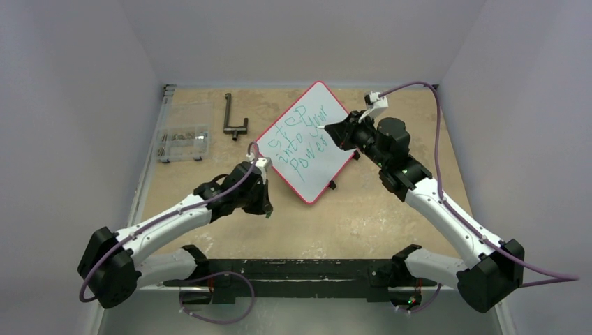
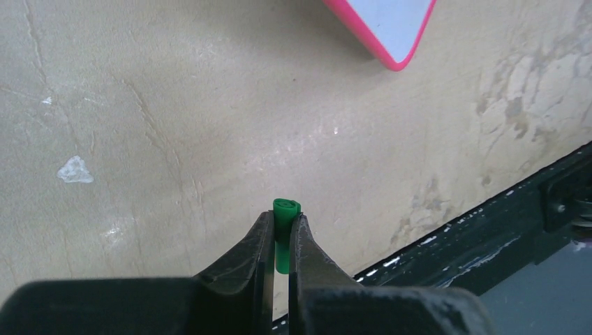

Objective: Write a sentence on the whiteboard
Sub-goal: Close the whiteboard marker at the center of the board.

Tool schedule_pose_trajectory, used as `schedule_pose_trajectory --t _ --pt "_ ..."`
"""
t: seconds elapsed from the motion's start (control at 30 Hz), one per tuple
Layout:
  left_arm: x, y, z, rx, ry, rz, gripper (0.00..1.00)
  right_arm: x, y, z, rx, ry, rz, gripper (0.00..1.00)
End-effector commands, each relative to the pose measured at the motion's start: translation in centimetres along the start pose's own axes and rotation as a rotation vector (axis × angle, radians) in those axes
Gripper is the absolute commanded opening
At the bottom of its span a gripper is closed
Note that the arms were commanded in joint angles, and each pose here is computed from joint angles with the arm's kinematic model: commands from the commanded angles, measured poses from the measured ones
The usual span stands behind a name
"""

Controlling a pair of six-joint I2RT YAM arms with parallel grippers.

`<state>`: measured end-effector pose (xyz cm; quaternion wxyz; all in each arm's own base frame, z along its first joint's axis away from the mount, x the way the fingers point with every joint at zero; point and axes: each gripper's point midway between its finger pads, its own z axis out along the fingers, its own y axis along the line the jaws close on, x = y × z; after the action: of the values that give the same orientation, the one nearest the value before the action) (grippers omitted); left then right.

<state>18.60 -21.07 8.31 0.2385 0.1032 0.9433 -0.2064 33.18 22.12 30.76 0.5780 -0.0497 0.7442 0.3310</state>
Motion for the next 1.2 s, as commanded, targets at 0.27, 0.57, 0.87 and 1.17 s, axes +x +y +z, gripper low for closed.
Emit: schedule_pose_trajectory --t 0.27,0.57,0.87,1.17 --pt "-10.1 -1.7 -11.7 0.035 -0.517 -0.293 0.0 -4.5 6.6 -2.3 -0.319 -0.146 -0.031 0.0" --pt "-17.0 -0.9 -19.7 0.137 -0.928 -0.651 0.0 -4.6 9.4 -2.7 -0.524 -0.227 -0.008 0.0" --pt "-20.5 -0.5 -18.8 0.319 -0.906 -1.031 0.0 -2.9 12.4 -2.1 -0.555 -0.346 -0.264 0.0" --pt "-20.9 -0.4 -17.8 0.364 -0.806 -1.241 0.0 -0.6 14.4 -1.5 -0.59 -0.433 -0.458 0.0"
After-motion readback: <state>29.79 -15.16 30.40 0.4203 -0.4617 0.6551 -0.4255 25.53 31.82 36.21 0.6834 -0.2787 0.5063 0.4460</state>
